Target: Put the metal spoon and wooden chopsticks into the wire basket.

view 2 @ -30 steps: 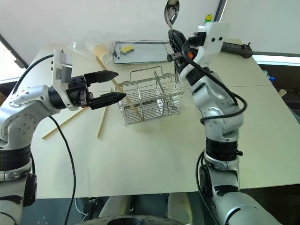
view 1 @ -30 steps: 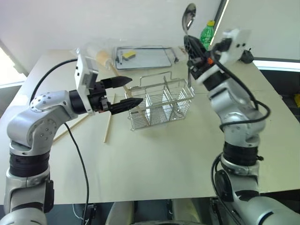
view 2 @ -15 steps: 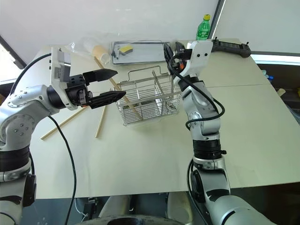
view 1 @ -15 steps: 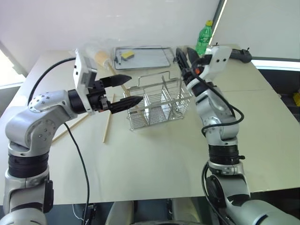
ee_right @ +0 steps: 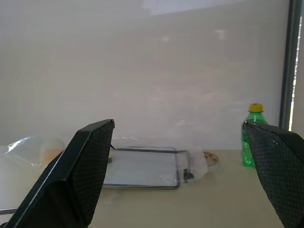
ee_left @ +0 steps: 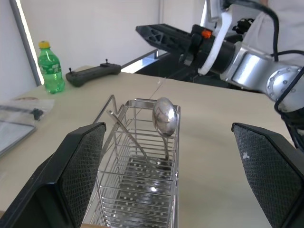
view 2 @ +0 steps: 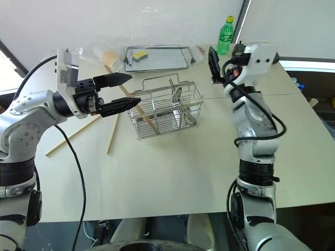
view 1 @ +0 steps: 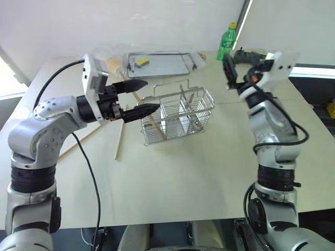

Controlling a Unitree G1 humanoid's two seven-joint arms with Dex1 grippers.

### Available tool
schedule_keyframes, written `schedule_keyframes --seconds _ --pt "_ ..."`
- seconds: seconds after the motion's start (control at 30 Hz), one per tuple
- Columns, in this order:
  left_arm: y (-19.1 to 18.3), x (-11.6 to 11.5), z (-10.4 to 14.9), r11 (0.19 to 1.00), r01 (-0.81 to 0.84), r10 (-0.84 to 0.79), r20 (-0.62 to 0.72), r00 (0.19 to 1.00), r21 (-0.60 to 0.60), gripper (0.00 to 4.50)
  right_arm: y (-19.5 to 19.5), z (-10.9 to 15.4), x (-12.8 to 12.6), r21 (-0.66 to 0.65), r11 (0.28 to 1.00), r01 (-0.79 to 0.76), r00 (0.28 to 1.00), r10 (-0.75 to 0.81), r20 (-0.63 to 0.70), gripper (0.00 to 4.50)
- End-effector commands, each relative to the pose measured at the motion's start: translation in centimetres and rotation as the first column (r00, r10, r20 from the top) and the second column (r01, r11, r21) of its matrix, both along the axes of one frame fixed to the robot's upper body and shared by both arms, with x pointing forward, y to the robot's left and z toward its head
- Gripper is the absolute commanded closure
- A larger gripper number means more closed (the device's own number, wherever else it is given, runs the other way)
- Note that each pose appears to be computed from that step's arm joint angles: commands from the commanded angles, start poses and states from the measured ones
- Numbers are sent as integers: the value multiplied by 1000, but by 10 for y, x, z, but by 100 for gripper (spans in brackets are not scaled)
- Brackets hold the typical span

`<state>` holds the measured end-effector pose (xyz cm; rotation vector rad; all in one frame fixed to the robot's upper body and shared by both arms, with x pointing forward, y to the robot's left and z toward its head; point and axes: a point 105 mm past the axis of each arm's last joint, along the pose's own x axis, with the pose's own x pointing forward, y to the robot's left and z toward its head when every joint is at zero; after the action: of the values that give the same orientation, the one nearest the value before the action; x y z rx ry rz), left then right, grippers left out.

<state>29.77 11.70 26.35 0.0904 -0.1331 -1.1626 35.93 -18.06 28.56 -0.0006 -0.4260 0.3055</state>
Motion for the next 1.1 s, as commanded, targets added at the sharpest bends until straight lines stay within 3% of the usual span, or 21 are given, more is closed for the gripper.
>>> schedule_keyframes --seconds 0.03,0.2,0.37,0.57,0.67,0.9,1.1 --pt "4 -3 16 1000 -12 11 73 997 6 0 2 43 -46 -169 960 -224 970 236 56 6" --pt "27 11 19 993 -117 114 82 990 34 0 -8 37 -93 -374 821 -432 901 408 -145 6" --pt "76 33 22 956 -284 275 105 956 75 0 -13 7 -127 -338 753 -565 820 467 -331 6" --pt "129 54 -2 889 -417 408 87 909 191 0 12 -66 -170 -250 656 -712 667 520 -534 6" --pt "144 61 -24 851 -432 431 74 899 297 0 13 -78 -175 -271 648 -712 665 498 -557 6" --pt "159 84 -94 734 -384 475 -21 879 560 0 13 -74 -168 -282 679 -678 707 496 -505 6" --pt "149 107 -114 639 -306 481 -56 875 705 0 17 -71 -167 -263 704 -660 725 505 -469 6"
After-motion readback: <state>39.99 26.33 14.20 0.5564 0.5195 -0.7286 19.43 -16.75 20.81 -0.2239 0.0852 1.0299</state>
